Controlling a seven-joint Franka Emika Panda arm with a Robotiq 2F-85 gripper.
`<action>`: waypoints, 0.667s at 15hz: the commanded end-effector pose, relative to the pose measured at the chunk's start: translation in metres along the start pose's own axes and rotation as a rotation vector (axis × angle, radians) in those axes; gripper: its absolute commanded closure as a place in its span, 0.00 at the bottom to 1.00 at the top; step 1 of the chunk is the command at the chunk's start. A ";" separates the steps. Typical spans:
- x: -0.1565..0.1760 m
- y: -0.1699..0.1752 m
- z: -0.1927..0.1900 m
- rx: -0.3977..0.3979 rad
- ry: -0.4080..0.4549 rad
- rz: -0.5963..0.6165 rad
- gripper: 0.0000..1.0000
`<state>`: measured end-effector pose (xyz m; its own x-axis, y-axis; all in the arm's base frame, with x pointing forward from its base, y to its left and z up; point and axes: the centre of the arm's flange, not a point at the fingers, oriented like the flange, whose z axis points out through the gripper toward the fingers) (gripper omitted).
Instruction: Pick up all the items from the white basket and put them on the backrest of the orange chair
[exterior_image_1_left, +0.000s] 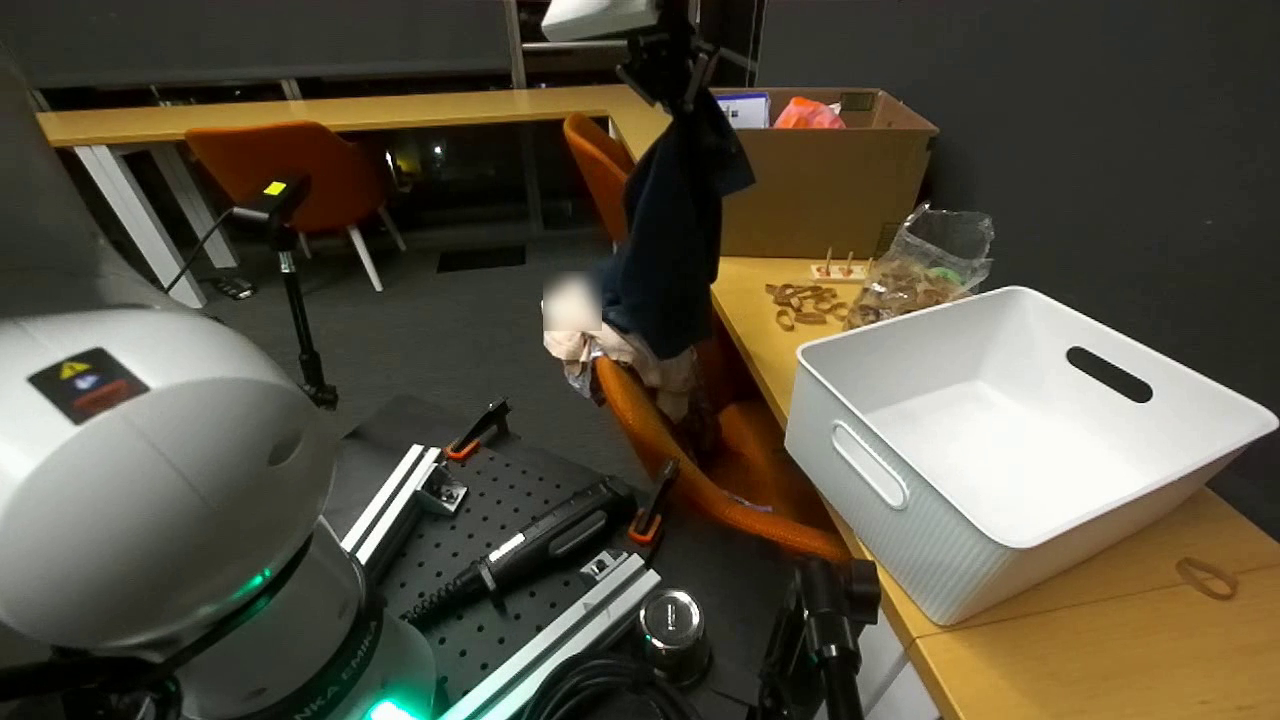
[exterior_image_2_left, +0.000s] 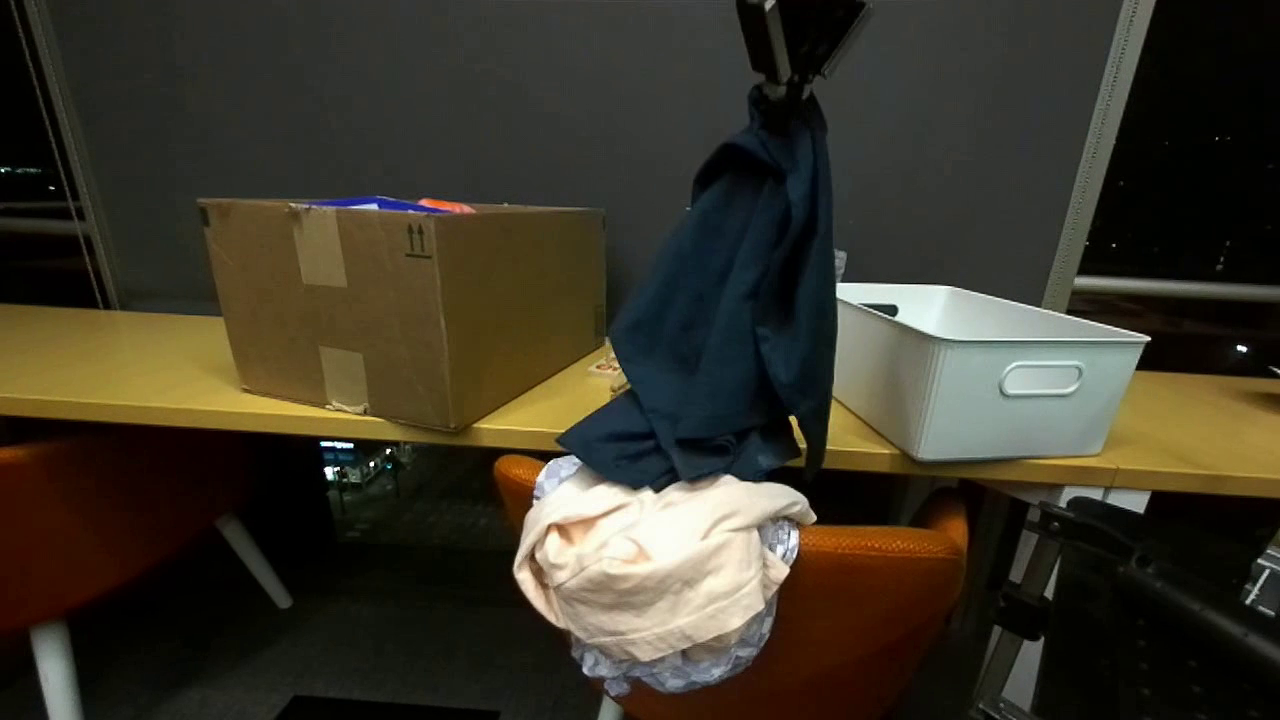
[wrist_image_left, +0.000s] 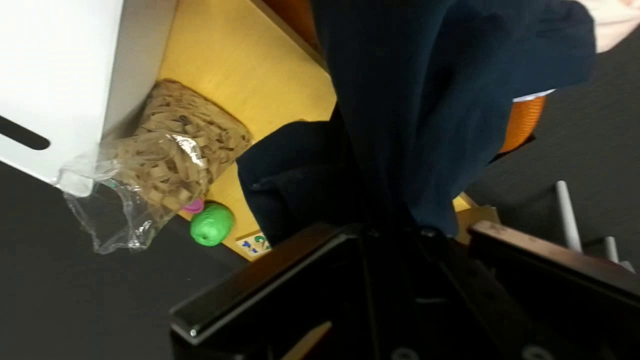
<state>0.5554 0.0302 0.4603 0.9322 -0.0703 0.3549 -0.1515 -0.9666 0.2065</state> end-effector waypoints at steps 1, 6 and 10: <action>0.001 -0.007 0.030 -0.090 0.017 -0.001 0.98; -0.020 -0.069 0.039 -0.071 -0.016 -0.094 0.98; -0.037 -0.109 0.050 0.005 -0.044 -0.158 0.98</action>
<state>0.5541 0.1106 0.3902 0.9553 0.0504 0.2912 -0.0384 -0.9558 0.2914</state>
